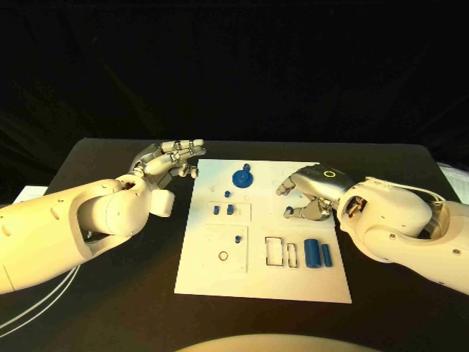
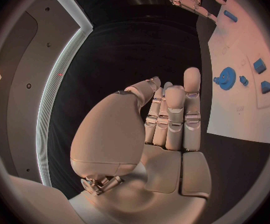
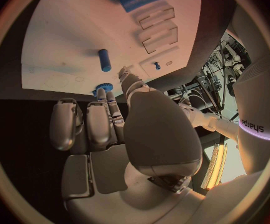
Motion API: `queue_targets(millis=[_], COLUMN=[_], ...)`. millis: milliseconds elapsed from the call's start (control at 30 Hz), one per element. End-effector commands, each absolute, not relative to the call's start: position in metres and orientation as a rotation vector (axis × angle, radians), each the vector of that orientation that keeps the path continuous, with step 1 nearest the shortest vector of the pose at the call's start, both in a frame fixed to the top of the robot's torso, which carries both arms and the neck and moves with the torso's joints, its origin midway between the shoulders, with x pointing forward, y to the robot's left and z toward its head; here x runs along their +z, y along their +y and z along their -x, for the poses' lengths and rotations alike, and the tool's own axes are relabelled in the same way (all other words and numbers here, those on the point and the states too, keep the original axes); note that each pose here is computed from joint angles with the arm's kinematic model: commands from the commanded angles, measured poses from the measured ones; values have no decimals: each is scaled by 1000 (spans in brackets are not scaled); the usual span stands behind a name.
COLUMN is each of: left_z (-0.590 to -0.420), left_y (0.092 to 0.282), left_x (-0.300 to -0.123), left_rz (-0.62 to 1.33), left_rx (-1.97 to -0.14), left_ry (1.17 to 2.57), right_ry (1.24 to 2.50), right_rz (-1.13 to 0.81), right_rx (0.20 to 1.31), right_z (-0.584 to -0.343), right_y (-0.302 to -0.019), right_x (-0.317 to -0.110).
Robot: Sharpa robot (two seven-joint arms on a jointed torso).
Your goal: Assemble the parts on the task board
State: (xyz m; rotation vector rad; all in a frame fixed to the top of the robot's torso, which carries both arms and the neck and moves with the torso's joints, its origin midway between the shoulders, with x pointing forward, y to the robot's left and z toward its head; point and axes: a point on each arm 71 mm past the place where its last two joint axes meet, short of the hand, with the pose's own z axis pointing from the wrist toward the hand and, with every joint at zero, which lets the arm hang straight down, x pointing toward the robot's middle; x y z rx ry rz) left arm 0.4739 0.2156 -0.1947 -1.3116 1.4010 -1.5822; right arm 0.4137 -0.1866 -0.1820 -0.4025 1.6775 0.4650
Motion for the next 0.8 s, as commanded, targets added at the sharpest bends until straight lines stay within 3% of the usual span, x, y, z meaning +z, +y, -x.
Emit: queue_targets(millis=[33, 800], left_z=[-473, -473], left_y=[213, 213], left_x=[-194, -194], left_rz=[1308, 1308], left_rx=[-1612, -1612], left_ry=[1409, 1410], right_ry=[1720, 1797], right_rz=[426, 484], right_rx=[403, 411], right_z=[-414, -417], right_y=[-190, -181], right_x=[-185, -207])
